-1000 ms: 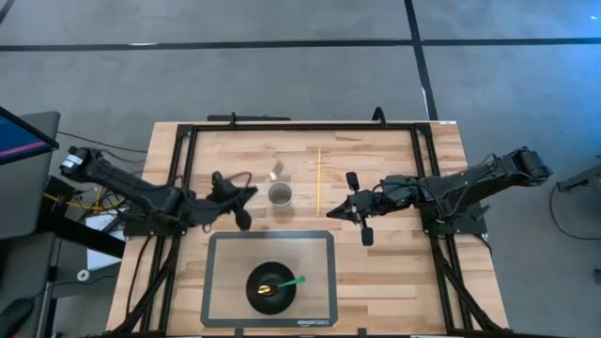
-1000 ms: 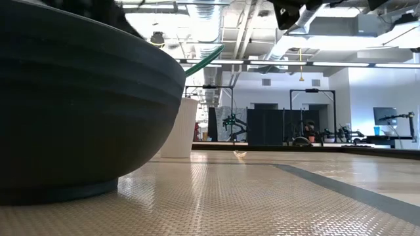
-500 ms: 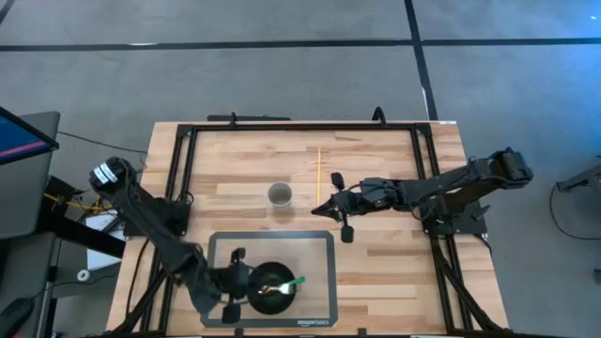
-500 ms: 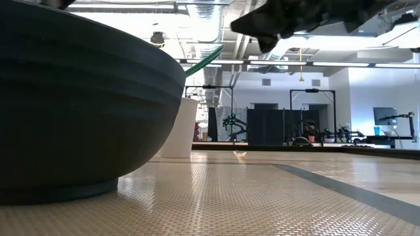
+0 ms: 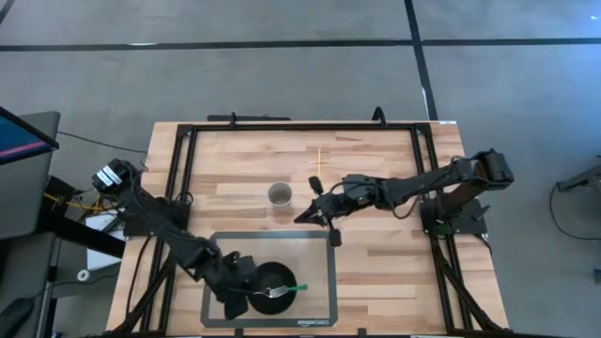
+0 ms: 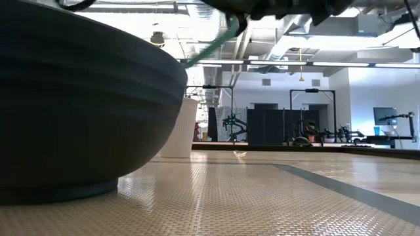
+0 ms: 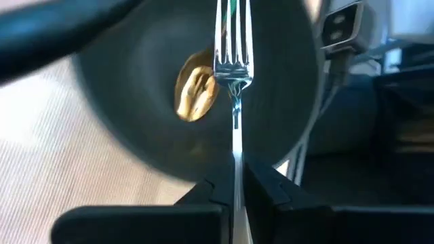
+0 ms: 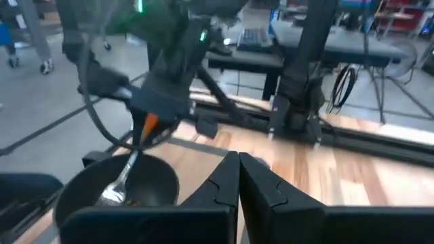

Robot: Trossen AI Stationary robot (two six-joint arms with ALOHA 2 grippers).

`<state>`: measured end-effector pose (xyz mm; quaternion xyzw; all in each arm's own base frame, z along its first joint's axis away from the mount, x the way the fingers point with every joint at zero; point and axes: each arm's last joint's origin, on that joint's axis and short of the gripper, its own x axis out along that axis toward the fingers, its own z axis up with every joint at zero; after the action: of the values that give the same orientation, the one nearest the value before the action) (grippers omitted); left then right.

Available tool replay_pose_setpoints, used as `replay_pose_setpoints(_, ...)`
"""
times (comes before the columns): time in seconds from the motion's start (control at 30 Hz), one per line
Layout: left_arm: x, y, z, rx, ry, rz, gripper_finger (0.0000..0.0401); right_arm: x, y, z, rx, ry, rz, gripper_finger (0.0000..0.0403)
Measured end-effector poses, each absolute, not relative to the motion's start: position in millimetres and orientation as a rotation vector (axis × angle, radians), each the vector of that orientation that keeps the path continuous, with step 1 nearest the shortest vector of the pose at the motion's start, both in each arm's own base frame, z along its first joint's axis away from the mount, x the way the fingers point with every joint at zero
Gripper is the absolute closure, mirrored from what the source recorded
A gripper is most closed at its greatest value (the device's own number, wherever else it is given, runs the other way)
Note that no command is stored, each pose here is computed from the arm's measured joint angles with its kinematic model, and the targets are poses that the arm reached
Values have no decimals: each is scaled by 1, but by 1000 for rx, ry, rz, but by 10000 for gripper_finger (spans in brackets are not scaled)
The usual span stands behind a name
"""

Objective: Pick & Place Utensil
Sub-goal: Put the orange fork into the black bowl

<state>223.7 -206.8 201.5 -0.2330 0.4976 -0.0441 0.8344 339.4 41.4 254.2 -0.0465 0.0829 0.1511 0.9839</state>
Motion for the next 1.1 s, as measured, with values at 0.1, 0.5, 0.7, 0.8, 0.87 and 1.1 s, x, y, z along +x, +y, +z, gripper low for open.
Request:
replay_pose_setpoints(0.1, 234, -201, 209, -491, 1058, -137, 387, 352, 47, 239, -92, 216, 329, 402)
replay_pose_setpoints(0.5, 239, -179, 214, -439, 1187, -7, 387, 373, 68, 202, -76, 350, 464, 402)
replay_pose_setpoints(0.7, 245, -176, 212, -445, 1159, 18, 387, 373, 83, 195, -72, 338, 600, 402)
replay_pose_setpoints(0.8, 246, -178, 212, -452, 1145, 11, 386, 377, 94, 180, -94, 328, 658, 402)
replay_pose_setpoints(0.87, 247, -179, 213, -460, 1131, 1, 386, 379, 99, 169, -95, 331, 671, 402)
replay_pose_setpoints(1.1, 244, -183, 211, -458, 1132, -38, 386, 396, 108, 153, -39, 361, 684, 402)
